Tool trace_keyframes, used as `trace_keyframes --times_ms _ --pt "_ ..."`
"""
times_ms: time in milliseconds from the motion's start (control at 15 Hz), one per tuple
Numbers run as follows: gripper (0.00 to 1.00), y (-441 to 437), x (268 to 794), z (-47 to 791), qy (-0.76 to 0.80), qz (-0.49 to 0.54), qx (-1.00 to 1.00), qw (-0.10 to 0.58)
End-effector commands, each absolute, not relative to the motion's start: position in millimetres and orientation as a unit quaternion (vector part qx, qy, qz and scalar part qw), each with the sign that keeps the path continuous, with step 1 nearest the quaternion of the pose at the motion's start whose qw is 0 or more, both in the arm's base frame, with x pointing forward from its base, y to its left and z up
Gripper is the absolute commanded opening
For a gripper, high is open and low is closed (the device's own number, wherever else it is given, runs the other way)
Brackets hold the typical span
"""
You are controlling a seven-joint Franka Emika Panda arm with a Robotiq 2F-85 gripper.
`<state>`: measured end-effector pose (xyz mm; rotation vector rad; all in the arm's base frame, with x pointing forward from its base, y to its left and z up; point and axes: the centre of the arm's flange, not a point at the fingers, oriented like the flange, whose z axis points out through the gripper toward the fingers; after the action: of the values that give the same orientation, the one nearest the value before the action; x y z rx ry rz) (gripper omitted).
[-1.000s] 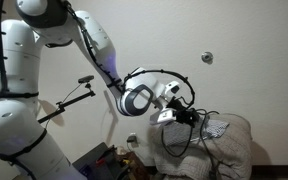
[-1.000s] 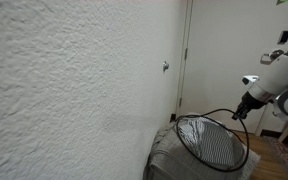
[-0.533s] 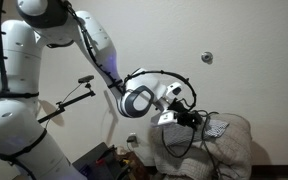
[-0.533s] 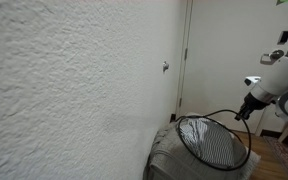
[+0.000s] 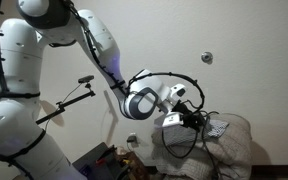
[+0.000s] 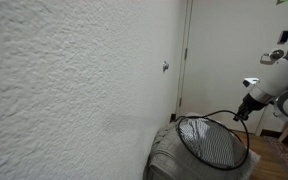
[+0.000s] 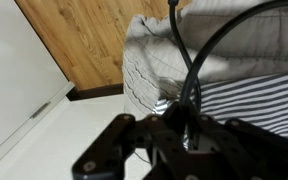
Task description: Untangle the wire
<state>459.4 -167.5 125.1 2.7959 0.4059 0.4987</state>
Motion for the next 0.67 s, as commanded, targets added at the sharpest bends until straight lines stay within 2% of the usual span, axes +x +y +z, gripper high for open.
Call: trace_keyframes --times_ms 0,267,600 --pt "0.05 -184 462 94 0.167 0.179 0.962 0.122" --pt "0.04 -191 469 57 0.182 0.172 0.965 0.071" --pt "0.05 -200 461 31 0.197 0.172 0.964 0.043"
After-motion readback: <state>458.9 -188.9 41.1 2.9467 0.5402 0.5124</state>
